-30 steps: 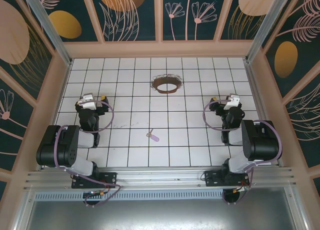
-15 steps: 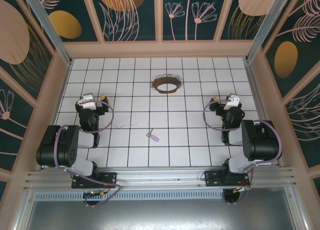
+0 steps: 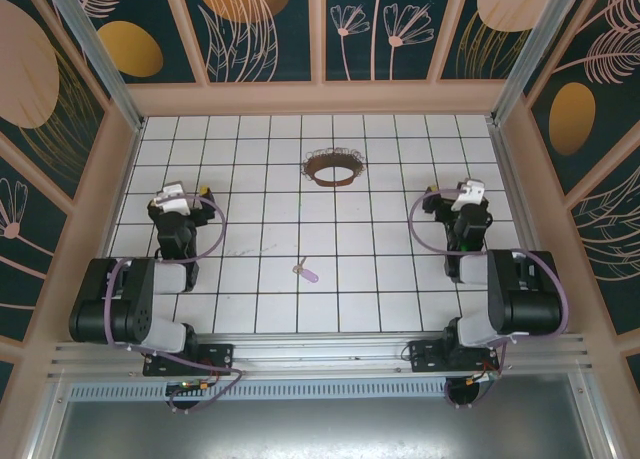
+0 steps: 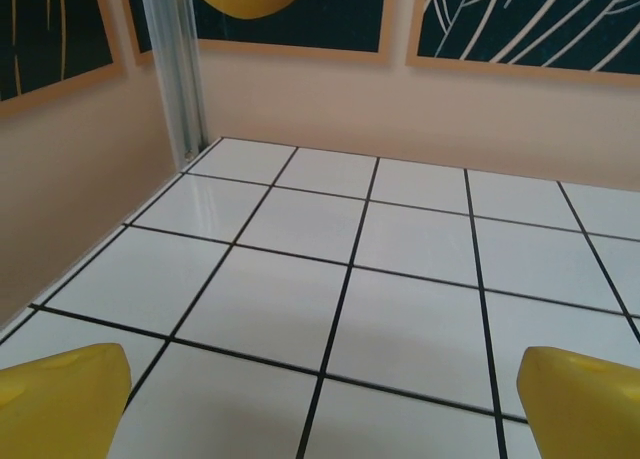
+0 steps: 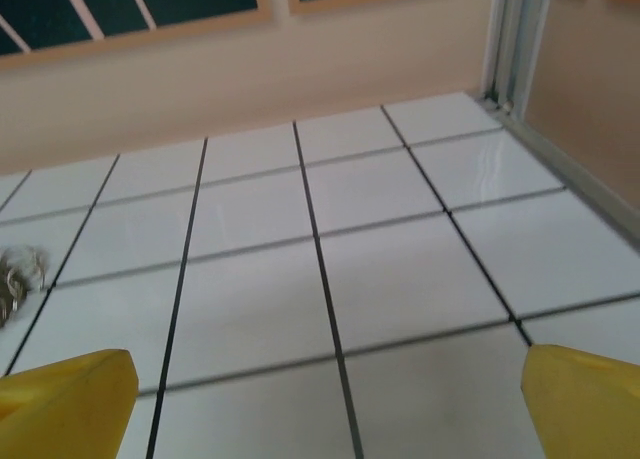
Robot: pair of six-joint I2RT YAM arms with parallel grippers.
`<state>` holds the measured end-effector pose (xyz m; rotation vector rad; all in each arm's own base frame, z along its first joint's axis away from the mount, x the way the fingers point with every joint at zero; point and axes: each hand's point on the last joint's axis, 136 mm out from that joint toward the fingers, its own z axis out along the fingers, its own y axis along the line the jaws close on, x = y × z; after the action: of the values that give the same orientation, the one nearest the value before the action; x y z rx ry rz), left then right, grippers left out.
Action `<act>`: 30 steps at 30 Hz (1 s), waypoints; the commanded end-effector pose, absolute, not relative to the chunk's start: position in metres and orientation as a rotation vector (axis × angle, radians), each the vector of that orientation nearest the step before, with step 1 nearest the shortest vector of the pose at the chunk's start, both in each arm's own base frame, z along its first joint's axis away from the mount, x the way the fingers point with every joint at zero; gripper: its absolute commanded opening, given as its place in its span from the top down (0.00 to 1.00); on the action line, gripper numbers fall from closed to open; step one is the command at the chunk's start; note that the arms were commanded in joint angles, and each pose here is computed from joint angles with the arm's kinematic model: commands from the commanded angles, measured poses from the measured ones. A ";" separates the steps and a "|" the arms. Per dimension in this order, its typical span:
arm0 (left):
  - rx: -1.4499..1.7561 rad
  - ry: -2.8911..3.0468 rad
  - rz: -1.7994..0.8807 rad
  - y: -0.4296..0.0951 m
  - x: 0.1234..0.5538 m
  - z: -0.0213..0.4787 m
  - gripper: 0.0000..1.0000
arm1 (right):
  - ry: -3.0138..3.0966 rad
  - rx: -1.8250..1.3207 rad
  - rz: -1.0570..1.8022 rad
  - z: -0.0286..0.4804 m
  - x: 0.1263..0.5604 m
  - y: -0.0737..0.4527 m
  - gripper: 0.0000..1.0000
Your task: Put the keys on the keyring
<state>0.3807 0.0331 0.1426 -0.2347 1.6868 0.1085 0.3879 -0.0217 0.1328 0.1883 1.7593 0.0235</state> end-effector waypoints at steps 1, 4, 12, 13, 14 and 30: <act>-0.276 1.723 0.129 0.039 0.391 0.151 0.01 | 1.777 0.279 -0.003 0.149 0.395 -0.035 0.01; -0.247 1.751 0.114 0.034 0.397 0.155 0.02 | 1.801 0.474 0.030 0.157 0.401 -0.053 0.01; -0.303 1.695 -0.031 0.022 0.411 0.202 0.02 | 1.896 0.489 0.321 0.168 0.430 -0.031 0.01; -0.315 1.717 -0.062 0.018 0.414 0.203 0.02 | 1.924 0.455 0.375 0.168 0.435 -0.020 0.05; -0.322 1.735 -0.088 0.015 0.419 0.205 0.02 | 1.953 0.441 0.416 0.166 0.440 -0.012 0.08; -0.174 2.023 -0.353 -0.097 0.481 0.200 0.03 | 2.219 0.326 0.804 0.118 0.494 0.102 0.28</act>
<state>0.4749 -0.0754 0.2134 -0.1937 1.9295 -0.2802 0.4888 0.0818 0.1131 0.3489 2.1954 0.7310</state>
